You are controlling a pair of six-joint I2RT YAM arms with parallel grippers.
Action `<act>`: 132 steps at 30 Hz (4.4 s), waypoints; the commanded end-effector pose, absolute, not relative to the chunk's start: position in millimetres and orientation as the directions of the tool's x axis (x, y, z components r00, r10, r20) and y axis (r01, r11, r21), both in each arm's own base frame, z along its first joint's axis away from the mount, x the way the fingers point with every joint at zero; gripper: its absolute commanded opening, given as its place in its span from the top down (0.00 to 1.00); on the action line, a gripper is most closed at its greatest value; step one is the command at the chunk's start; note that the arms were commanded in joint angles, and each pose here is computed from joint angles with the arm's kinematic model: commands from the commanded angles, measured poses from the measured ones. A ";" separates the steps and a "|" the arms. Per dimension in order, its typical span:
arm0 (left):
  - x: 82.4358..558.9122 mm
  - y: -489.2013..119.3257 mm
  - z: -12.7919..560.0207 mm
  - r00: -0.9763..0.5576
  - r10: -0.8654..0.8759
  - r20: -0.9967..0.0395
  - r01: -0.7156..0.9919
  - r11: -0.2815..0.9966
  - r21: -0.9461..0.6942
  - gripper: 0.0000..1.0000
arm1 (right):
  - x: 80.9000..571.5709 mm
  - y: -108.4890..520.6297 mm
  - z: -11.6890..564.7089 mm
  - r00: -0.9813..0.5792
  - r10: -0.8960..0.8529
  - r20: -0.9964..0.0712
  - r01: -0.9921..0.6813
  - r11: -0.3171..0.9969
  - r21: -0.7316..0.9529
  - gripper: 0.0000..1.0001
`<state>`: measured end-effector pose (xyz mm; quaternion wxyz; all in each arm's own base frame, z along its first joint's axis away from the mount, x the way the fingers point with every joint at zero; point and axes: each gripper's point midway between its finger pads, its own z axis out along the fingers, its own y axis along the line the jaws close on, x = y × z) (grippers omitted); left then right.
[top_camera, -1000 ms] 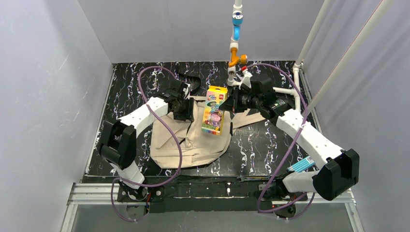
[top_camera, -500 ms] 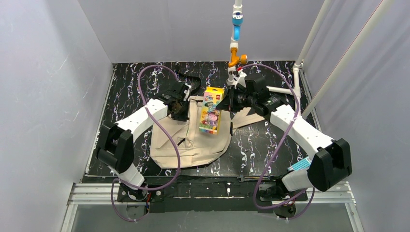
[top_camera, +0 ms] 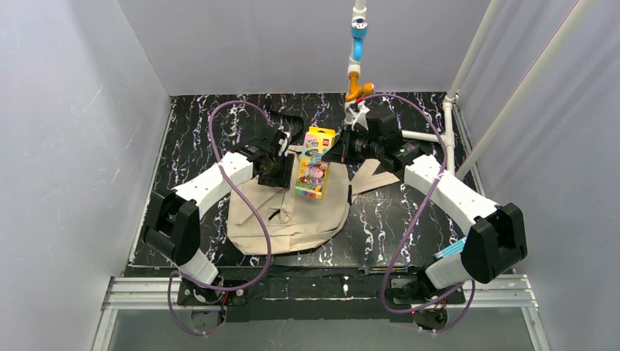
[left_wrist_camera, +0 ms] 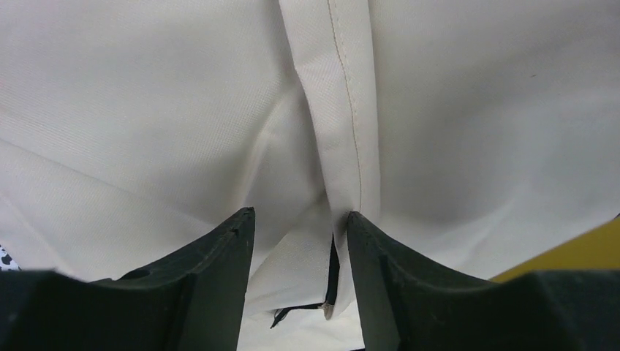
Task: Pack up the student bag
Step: Place the stationery in the student bag.
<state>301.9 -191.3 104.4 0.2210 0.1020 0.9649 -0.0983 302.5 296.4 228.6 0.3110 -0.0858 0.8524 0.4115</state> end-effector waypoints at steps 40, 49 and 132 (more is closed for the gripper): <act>289.7 -184.1 74.5 -0.878 0.345 -0.332 0.361 0.932 0.015 0.47 | 309.2 304.2 276.1 -0.716 0.160 -0.680 -0.485 0.587 0.649 0.99; 303.6 -168.5 104.7 -0.827 0.337 -0.450 0.313 0.941 0.128 1.00 | 312.6 309.0 269.1 -0.731 0.162 -0.663 -0.473 0.580 0.664 0.99; 347.6 -175.1 136.0 -0.794 0.088 -0.602 0.163 0.984 -0.070 0.64 | 219.4 391.0 112.3 -0.976 -0.099 -0.193 -0.215 0.571 0.793 0.99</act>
